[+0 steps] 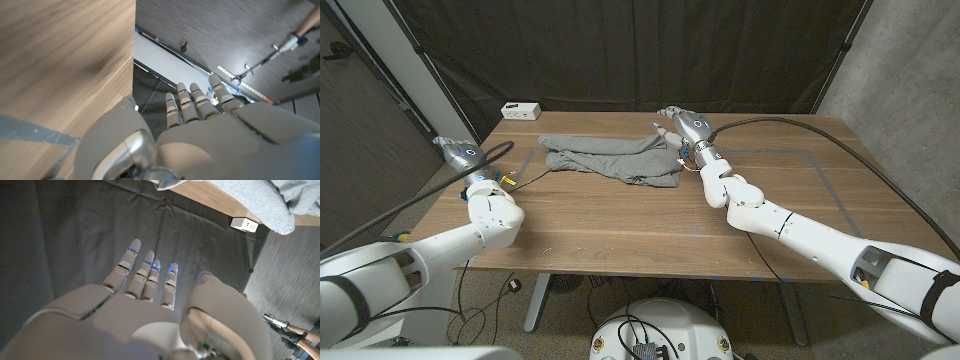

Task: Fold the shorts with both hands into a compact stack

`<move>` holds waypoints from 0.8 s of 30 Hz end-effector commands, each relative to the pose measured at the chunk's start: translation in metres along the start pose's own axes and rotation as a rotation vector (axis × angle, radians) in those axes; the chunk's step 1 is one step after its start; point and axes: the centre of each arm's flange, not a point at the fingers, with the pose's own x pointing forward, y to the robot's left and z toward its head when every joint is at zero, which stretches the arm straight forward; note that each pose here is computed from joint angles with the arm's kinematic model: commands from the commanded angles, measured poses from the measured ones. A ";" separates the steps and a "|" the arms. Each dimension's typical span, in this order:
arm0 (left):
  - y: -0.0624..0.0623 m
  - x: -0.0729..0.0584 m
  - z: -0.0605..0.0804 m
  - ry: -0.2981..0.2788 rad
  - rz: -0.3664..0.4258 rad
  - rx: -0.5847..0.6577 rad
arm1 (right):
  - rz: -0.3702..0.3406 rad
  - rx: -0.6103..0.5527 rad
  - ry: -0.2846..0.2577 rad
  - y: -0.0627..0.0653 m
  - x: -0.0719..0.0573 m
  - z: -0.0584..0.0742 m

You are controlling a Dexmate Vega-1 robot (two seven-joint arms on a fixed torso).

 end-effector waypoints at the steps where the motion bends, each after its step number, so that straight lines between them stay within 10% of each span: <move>1: 0.196 -0.065 0.003 -0.285 0.114 -0.545 | 0.071 0.123 0.044 -0.006 -0.016 0.005; 13: 0.193 -0.069 -0.020 -0.439 0.080 -0.695 | 0.059 0.193 -0.034 -0.005 -0.037 0.016; 24: 0.170 -0.057 -0.029 -0.610 -0.142 -0.817 | 0.167 0.211 -0.087 0.009 -0.048 0.036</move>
